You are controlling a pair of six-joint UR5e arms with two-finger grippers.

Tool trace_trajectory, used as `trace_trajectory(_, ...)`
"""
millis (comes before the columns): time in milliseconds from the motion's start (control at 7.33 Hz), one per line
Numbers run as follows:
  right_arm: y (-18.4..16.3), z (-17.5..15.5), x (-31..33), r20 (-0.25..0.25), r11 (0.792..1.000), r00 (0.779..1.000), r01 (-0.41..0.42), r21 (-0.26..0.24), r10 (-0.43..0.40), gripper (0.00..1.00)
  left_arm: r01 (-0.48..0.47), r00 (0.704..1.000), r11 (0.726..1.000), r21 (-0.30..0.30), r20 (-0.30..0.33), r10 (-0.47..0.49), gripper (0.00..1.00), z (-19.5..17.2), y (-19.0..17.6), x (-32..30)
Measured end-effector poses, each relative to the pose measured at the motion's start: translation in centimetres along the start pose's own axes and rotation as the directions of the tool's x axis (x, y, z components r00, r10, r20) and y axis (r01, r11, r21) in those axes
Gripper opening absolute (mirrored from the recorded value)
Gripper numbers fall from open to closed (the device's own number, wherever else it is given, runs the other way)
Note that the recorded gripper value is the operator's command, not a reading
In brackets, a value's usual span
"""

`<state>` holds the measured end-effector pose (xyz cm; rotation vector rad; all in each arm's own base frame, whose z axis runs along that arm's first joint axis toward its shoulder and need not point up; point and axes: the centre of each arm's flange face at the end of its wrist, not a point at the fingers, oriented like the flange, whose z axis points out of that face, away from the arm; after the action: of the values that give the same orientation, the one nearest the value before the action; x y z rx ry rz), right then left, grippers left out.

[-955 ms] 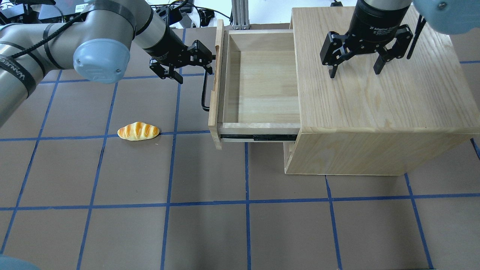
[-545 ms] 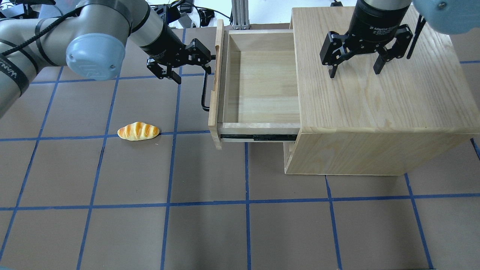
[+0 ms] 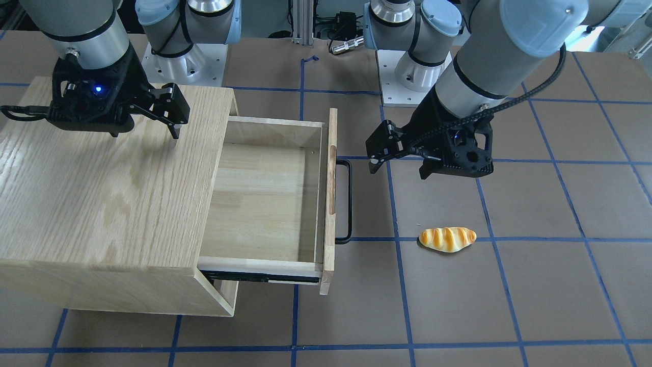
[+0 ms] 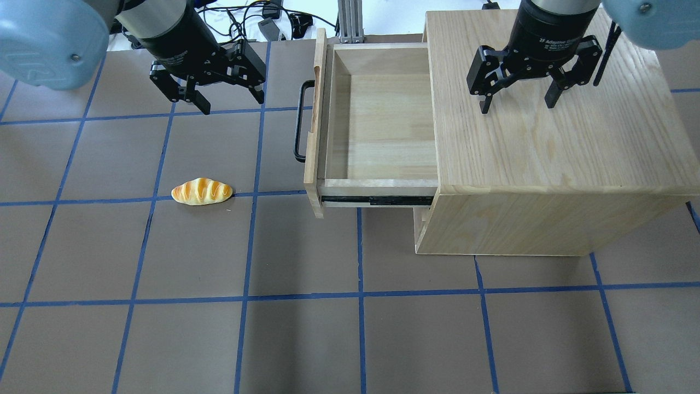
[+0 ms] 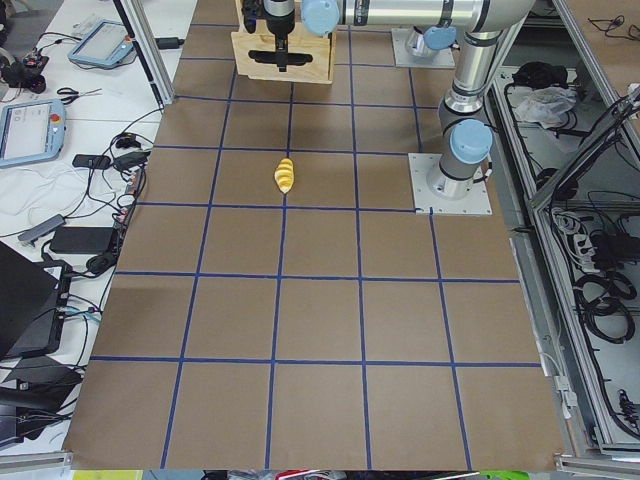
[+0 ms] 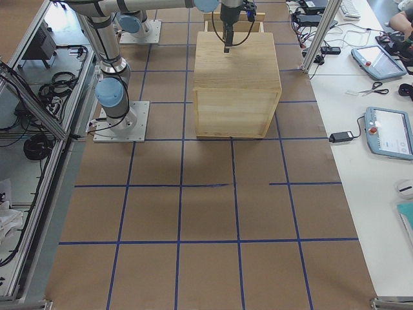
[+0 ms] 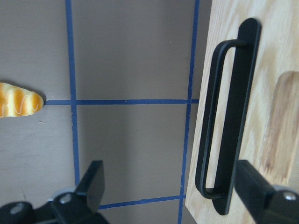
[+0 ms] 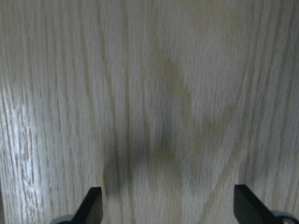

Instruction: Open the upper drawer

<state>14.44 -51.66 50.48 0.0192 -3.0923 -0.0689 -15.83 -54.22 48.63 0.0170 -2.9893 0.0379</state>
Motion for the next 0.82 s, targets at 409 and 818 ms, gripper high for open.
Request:
trace_trajectory(409,0.0,0.0,0.0,0.0,1.0,1.0,0.0,0.0,0.0,1.0,-0.066,0.985,0.998,0.005,0.16,0.065,1.0,-3.0,2.4,-1.4)
trace_trajectory(818,0.0,0.0,0.0,0.0,1.0,1.0,0.001,0.0,-0.001,1.0,-0.077,0.981,0.997,0.02,0.181,0.072,1.0,-3.8,2.9,-1.6)
